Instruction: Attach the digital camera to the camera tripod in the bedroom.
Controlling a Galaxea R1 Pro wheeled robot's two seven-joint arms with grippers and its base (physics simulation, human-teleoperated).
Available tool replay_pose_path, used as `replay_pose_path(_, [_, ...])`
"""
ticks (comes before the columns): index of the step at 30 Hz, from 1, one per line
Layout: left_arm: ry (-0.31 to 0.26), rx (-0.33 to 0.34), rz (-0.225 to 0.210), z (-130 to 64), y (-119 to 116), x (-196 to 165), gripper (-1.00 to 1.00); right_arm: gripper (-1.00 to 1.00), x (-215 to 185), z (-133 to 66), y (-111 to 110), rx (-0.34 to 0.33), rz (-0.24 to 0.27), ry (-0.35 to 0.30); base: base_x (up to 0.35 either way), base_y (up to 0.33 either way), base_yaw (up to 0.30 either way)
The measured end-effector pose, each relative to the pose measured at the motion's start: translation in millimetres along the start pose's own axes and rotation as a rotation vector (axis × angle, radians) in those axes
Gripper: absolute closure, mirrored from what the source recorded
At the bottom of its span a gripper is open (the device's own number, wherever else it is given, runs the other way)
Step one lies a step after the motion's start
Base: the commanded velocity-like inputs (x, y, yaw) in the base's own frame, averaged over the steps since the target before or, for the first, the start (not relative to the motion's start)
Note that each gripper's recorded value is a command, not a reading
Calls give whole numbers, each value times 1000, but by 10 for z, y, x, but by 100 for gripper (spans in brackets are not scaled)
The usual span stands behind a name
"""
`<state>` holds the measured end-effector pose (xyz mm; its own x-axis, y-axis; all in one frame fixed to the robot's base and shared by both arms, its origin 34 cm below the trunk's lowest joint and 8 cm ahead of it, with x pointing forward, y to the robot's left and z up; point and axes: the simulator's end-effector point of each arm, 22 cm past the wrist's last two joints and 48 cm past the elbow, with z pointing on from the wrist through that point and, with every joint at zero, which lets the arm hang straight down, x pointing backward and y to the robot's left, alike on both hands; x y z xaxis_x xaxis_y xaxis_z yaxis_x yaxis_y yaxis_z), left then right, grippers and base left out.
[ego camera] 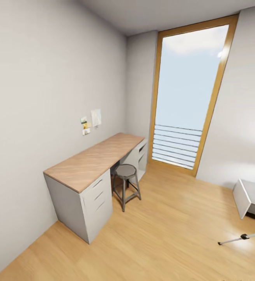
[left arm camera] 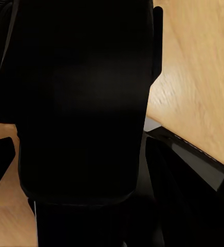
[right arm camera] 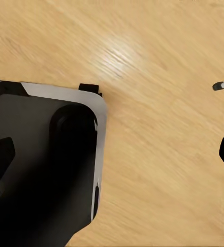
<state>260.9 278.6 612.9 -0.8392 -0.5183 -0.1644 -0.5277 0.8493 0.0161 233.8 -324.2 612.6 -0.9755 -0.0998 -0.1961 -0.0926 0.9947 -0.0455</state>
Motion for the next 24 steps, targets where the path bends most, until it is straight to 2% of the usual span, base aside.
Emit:
replay_pose_path(11, [0,1,1,-1,-6,1,100,-100,1,0,1,0,-5,0,270,221,-297])
replay_pose_path(17, [0,2,2,-1,-10,4,100,-100,1,0,0,0,-6,0,254,70,-297])
replay_pose_path(24, [0,1,4,1,-11,5,100,-100,0,1,0,0,-6,1,84,16,-297])
